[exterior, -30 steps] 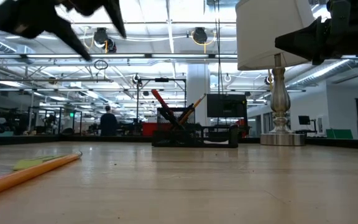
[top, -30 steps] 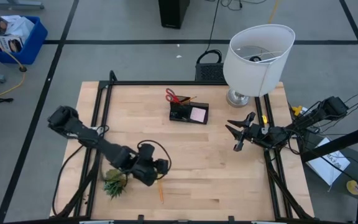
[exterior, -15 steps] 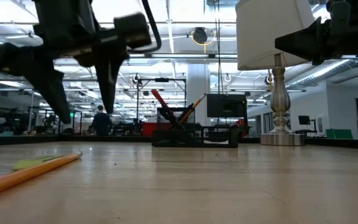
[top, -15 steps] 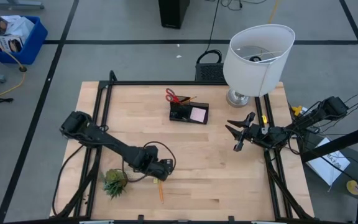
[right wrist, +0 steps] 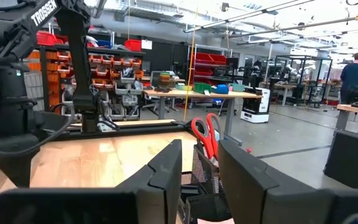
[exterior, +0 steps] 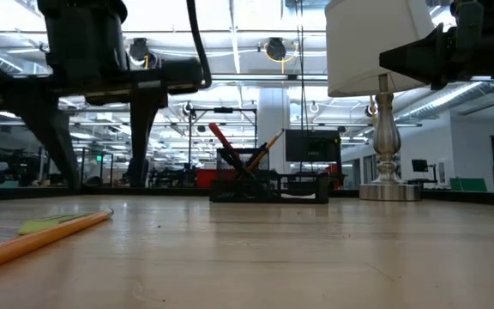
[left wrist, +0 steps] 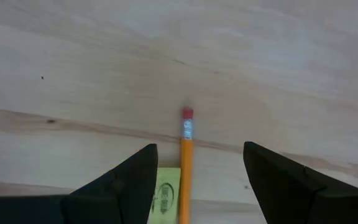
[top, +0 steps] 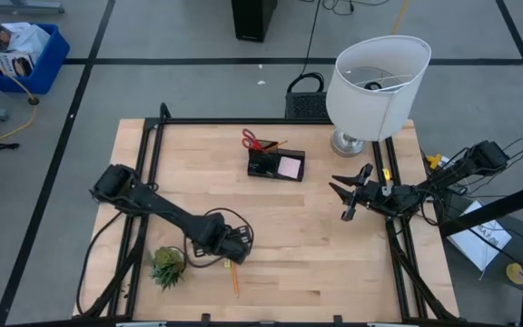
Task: Pick and place office supplies into organizer
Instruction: Put the yellow pencil into the desk organizer
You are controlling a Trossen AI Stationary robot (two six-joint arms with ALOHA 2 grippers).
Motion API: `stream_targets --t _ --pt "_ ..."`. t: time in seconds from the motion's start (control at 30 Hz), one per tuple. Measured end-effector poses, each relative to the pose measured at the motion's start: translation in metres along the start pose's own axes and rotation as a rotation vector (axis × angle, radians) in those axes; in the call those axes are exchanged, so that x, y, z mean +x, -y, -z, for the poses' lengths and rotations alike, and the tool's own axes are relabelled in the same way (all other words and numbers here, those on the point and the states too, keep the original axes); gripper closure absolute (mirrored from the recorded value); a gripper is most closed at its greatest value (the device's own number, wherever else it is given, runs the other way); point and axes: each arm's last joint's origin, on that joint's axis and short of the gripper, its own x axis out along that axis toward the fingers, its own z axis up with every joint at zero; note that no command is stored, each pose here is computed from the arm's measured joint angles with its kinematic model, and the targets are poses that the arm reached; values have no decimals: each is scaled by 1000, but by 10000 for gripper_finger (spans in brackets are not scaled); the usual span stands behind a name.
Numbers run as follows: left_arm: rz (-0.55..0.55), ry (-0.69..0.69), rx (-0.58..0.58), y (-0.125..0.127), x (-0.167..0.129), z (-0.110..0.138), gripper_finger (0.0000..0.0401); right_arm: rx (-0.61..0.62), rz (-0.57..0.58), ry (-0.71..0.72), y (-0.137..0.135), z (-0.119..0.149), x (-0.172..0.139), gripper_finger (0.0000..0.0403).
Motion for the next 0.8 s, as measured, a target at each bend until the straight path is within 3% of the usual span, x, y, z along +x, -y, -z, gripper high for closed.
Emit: stream_targets --t 0.37,0.8 --pt "-92 -38 -25 -2 23 7 158 -7 -2 -6 0 1 0 303" --pt "-95 -23 20 5 25 -4 158 -11 -3 -10 0 1 0 303"
